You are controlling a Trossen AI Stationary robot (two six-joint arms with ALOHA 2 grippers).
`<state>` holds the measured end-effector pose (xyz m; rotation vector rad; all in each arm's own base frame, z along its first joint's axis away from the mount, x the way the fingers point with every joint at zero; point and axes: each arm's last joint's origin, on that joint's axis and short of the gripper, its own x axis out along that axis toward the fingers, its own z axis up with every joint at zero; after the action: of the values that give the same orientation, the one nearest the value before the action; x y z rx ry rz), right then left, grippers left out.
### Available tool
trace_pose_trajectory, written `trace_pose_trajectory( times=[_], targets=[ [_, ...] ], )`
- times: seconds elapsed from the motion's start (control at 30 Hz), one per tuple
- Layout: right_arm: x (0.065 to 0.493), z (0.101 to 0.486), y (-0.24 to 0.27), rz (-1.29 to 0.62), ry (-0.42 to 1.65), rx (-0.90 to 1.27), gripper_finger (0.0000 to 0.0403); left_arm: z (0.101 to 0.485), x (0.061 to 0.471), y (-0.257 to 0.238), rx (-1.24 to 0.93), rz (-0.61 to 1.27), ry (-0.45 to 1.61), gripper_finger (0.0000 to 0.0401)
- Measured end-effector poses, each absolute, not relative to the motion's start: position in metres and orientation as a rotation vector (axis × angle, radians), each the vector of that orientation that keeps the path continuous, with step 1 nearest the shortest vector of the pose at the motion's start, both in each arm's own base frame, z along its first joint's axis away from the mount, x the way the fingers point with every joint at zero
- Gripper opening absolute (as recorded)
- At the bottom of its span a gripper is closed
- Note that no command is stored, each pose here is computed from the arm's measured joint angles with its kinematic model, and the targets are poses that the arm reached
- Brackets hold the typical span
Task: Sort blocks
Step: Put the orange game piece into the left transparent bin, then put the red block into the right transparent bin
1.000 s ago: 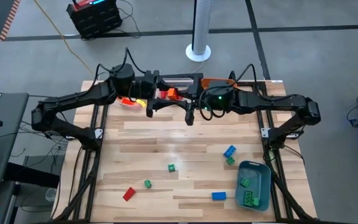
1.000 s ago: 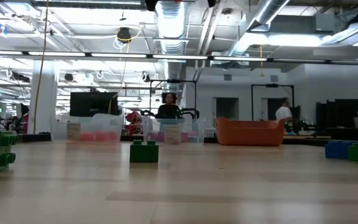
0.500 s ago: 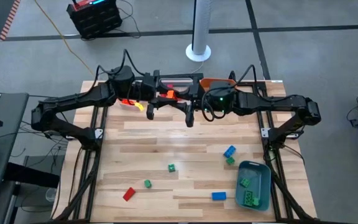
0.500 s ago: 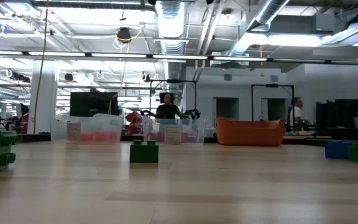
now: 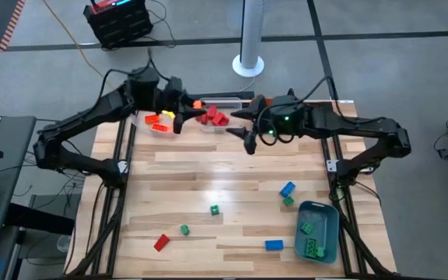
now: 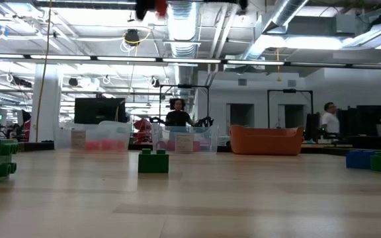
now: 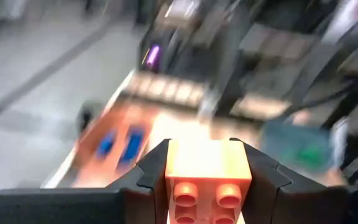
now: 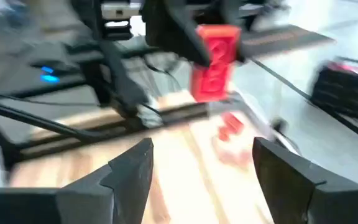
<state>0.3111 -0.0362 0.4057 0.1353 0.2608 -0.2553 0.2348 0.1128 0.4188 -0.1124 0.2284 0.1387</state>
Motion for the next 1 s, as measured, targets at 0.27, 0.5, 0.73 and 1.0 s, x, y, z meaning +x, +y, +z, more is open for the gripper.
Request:
trace_pose_trajectory(
  times=[0.27, 0.5, 0.73, 1.0],
  targets=[
    [0.291, 0.395, -0.045, -0.407, 0.428, 0.218, 0.0276, 0.351, 0.199, 0.165, -0.153, 0.581, 0.801, 0.0148],
    [0.308, 0.383, -0.031, -0.364, 0.460, 0.232, 0.0276, 0.259, 0.171, 0.205, -0.326, 0.795, 0.920, 0.0139],
    [0.310, 0.382, -0.015, -0.323, 0.463, 0.233, 0.0276, 0.220, 0.150, 0.215, -0.430, 0.930, 0.954, 0.0161],
    [0.307, 0.376, -0.014, -0.310, 0.530, 0.235, 0.0276, 0.223, 0.147, 0.215, -0.415, 0.913, 0.988, 0.0212]
  ],
)
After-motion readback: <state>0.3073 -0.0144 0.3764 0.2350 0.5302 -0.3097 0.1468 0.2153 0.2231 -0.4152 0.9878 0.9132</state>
